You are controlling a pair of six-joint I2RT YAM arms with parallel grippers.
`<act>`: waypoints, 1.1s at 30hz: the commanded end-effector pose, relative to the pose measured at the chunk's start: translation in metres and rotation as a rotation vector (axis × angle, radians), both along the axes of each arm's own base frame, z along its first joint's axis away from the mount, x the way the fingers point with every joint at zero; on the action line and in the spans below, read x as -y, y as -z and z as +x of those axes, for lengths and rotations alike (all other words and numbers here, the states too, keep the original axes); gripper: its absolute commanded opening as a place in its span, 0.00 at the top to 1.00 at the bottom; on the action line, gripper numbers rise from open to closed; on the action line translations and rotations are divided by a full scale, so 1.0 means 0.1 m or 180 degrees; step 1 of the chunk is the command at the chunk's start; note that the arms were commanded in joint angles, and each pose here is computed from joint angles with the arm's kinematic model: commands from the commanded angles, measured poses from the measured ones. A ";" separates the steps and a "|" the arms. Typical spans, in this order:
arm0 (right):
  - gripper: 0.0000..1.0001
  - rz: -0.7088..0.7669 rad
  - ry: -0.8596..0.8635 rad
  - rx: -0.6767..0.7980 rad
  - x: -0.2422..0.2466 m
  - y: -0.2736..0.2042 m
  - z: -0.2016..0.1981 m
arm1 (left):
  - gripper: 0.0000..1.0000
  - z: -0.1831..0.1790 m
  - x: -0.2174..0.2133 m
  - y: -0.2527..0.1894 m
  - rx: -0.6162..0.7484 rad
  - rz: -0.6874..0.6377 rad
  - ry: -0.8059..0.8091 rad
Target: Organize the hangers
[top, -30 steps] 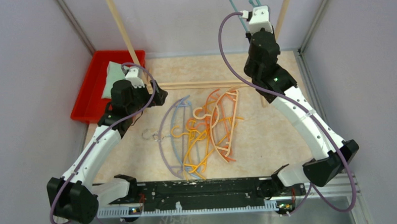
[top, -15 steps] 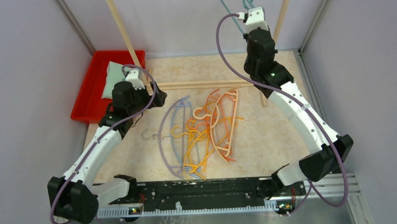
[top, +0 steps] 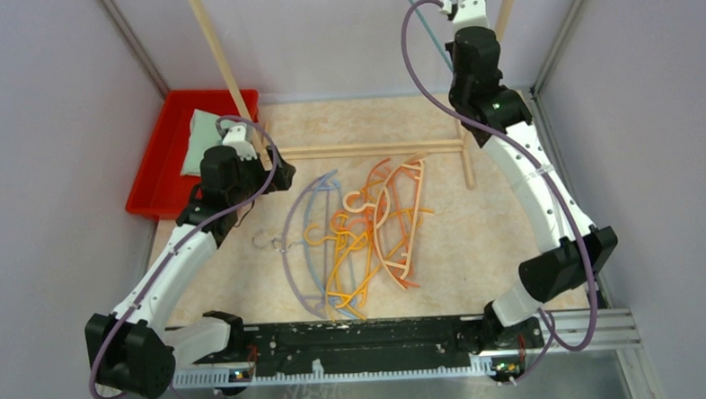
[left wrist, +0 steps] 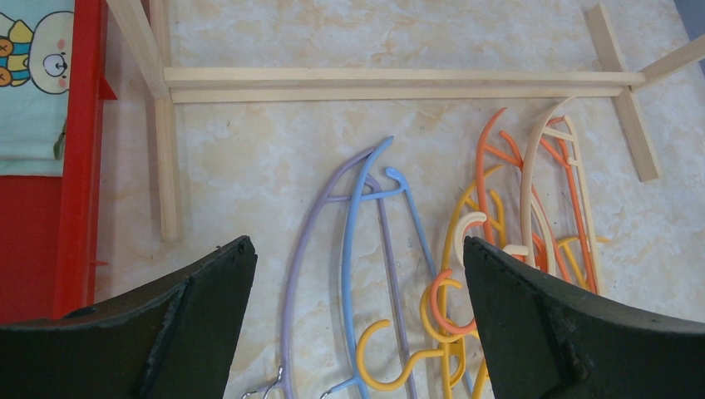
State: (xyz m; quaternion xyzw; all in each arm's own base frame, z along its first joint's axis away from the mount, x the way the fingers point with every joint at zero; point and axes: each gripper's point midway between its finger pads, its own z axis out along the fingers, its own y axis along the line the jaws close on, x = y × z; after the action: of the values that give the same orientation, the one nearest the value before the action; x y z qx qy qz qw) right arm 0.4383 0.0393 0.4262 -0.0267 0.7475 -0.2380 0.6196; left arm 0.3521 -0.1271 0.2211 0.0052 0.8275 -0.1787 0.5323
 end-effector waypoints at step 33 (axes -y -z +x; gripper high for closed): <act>0.36 0.0882 0.0044 0.0246 0.47 -0.20 -0.31 | 0.01 -0.08 -0.04 0.04 0.0003 0.0000 -0.0056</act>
State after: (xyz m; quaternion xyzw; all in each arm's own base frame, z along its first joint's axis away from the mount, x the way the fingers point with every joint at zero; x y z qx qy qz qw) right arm 0.4281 -0.0104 0.4083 0.0579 0.7807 -0.1752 0.5971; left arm 0.3458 -0.1225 0.2134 -0.0045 0.8329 -0.1721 0.5259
